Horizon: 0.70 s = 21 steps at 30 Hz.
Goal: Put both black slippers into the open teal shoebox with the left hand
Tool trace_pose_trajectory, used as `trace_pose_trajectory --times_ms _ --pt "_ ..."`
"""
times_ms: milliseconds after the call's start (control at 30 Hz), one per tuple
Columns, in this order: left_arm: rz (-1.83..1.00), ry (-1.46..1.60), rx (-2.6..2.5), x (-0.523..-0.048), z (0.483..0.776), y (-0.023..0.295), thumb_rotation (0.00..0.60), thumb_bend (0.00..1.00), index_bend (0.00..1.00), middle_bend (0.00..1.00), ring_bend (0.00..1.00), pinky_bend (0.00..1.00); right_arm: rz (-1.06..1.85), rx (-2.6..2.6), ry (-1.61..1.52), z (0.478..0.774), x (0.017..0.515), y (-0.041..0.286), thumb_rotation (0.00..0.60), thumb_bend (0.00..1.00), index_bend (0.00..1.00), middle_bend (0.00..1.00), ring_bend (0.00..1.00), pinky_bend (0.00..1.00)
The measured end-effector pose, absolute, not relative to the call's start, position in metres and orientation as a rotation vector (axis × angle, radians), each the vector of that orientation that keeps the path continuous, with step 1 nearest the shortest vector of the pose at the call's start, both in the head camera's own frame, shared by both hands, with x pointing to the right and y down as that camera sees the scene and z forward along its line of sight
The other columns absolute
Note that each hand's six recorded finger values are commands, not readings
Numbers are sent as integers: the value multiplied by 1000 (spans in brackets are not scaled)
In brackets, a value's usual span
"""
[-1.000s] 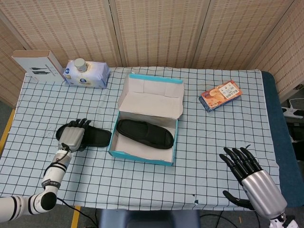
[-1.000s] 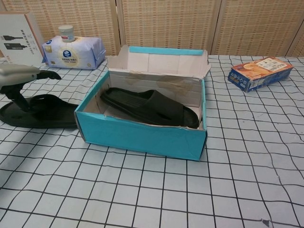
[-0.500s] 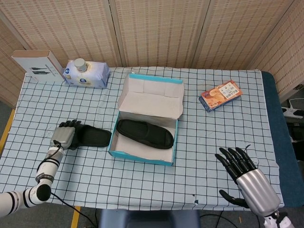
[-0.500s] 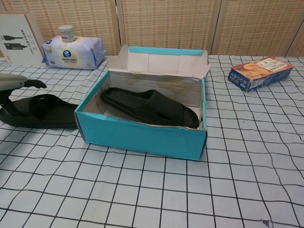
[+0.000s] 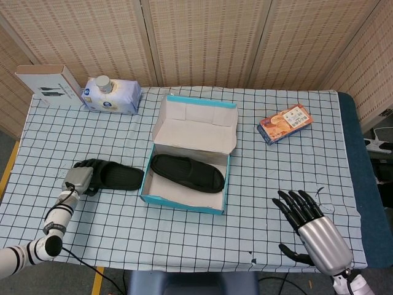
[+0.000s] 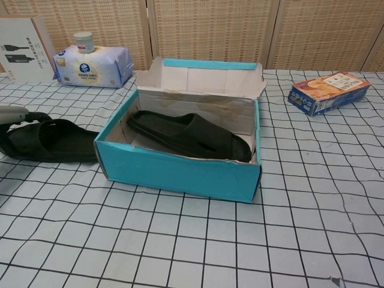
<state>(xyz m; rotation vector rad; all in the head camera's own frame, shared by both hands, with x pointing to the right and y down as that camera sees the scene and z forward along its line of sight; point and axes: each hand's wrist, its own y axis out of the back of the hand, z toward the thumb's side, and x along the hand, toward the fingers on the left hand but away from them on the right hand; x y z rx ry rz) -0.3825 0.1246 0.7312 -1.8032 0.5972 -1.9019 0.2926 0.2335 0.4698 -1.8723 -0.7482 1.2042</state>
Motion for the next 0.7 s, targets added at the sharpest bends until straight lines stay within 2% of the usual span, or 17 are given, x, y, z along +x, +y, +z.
trace_pose_trajectory --times_ms 333,433,500,600,700 --pt "-1874 581 -1858 -375 743 128 600 358 0 0 0 97 1219 -1867 -751 474 295 233 524 153 0 0 0 0" --pt "-1880 584 -1852 -376 747 128 600 363 0 1 0 149 1225 -1864 -751 475 296 233 524 152 0 0 0 0" --pt "-1876 595 -1840 -377 747 127 600 365 37 56 48 233 1227 -1861 -750 475 297 233 525 152 0 0 0 0" --pt "-1864 614 -1812 -377 747 125 600 394 243 311 281 419 1227 -1863 -752 475 298 233 524 153 0 0 0 0" --pt "-1860 624 -1780 -379 750 127 600 408 366 486 450 528 1228 -1866 -755 476 299 234 524 153 0 0 0 0"
